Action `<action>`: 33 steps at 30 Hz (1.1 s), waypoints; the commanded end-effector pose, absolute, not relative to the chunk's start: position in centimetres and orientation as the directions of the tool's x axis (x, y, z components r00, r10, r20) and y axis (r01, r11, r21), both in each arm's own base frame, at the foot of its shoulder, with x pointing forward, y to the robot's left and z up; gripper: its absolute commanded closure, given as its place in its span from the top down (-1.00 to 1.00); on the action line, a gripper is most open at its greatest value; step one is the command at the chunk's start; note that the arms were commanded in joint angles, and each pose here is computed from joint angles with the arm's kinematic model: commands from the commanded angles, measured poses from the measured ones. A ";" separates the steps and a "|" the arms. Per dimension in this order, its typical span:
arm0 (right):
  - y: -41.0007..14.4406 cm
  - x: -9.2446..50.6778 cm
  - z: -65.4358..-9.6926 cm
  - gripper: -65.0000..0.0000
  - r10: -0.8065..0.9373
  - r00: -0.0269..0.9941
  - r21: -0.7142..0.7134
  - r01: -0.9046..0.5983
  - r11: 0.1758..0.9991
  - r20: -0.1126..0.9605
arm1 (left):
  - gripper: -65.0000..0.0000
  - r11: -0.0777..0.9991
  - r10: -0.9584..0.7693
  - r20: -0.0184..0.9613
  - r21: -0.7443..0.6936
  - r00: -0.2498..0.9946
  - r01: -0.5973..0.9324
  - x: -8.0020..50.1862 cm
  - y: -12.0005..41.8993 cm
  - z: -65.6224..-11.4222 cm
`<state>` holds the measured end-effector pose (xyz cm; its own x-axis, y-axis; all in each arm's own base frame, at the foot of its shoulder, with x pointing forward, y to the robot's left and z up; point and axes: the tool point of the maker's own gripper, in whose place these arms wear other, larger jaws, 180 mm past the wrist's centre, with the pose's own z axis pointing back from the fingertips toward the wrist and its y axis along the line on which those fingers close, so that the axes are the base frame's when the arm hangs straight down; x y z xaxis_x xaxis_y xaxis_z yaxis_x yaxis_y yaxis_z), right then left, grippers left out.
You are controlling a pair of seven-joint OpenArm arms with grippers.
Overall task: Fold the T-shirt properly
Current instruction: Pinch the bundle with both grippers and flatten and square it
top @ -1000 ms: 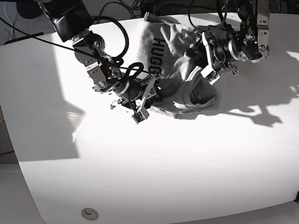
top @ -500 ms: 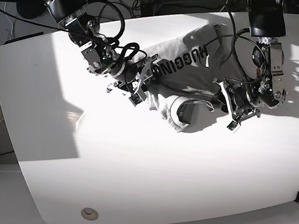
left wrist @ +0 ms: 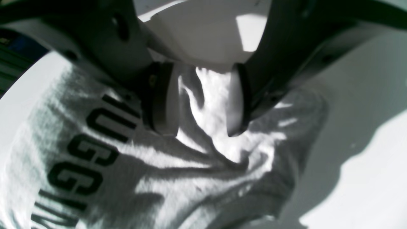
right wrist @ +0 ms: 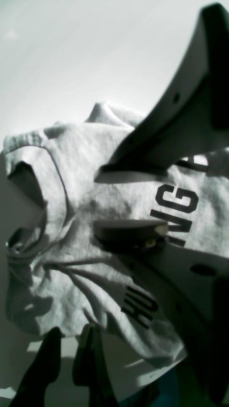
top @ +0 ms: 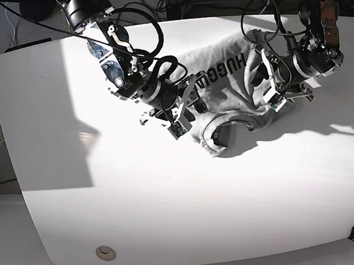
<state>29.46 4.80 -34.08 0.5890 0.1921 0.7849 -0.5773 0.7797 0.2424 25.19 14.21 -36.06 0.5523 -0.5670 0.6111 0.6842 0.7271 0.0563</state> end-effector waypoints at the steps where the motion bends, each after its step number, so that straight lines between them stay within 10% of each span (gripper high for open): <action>1: 5.3 30.5 -32.8 -0.66 0.156 0.555 0.246 -0.580 0.776 0.817 | -0.31 0.729 -0.527 0.649 0.012 0.549 0.685 24.4 12.6 -35.9; 4: 4.9 30.4 -35.9 -1.00 0.168 0.610 0.265 -0.553 0.790 0.775 | -0.31 0.736 -0.508 0.634 -0.032 0.583 0.676 23.3 12.1 -37.1; 33: -1.9 35.9 -40.7 -1.00 0.237 0.642 0.140 -0.478 0.867 0.729 | -0.31 0.801 -0.426 0.646 -0.056 0.633 0.596 34.5 14.9 -37.5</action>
<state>34.80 -0.72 -41.37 0.6564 0.2259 0.7198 -0.4902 0.8529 0.1793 33.01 15.10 -38.67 0.6614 -0.4309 0.6139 0.5880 0.8060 -0.0679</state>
